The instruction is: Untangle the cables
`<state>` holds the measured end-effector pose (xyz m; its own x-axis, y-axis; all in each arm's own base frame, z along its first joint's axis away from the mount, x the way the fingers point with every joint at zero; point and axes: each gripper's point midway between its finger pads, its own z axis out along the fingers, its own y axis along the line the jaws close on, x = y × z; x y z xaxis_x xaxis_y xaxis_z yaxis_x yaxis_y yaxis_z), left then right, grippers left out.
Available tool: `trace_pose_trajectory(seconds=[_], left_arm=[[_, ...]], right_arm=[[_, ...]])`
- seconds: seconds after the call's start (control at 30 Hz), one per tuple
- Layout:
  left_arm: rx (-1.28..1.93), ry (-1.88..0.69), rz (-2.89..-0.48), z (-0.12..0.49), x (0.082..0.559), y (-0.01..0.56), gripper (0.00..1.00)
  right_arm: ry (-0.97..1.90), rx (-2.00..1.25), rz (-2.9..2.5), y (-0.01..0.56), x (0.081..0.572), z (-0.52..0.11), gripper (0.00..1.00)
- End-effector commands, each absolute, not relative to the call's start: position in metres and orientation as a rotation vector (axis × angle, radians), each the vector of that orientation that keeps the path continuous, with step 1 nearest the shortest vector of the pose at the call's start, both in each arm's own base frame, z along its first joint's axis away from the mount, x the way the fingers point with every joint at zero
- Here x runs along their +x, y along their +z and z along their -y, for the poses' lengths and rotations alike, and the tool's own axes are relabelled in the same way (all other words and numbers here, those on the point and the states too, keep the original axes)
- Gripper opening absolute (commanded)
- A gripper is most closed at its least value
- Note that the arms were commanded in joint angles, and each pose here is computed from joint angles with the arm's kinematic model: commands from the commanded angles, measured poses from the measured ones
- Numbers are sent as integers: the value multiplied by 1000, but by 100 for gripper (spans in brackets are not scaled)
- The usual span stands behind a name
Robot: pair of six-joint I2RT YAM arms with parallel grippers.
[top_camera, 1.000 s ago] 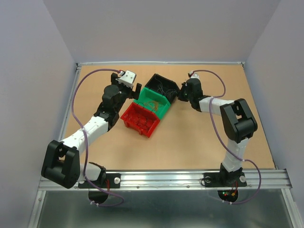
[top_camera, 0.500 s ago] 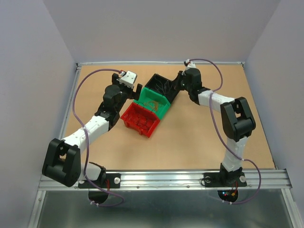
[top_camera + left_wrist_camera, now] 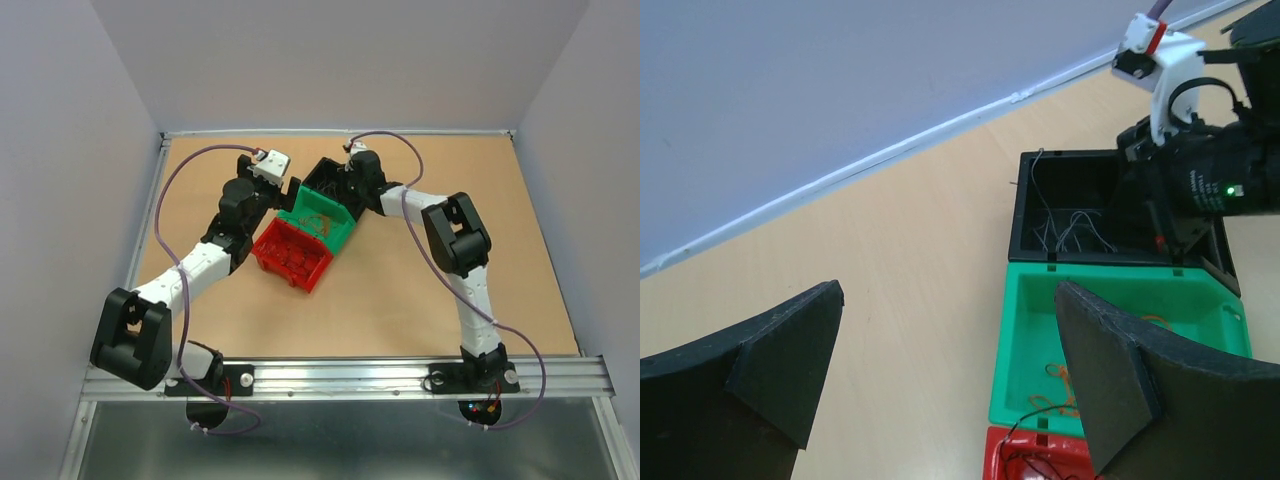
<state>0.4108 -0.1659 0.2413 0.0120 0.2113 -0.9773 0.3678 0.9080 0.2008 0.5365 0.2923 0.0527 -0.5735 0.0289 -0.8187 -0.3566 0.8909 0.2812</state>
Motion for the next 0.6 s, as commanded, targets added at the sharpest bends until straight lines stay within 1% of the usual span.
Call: trace_pose_trajectory(seconds=[0.0,0.1,0.2,0.33,0.47,0.5,0.57], left_arm=[[444,-126,-1495,165,417,270,99],[445,-124,-1495,165,417,270,99],[449,-122,-1498,166,418,269,99],[452,-122,-1512,167,420,265,99],[452,-121,-1507,166,419,267,99],[451,-122,-1509,166,419,266,99],[452,-121,-1509,166,418,266,99]], right_arm=[[484,-313,-2131,63,543,-304,1],[492,-356,-2147,56,537,-305,2],[478,-347,-2154,55,534,-303,5],[511,-336,-2118,76,532,-305,6],[561,-322,-2077,85,520,-307,7],[570,-312,-2047,92,522,-308,9],[581,-301,-2013,100,521,-308,10]])
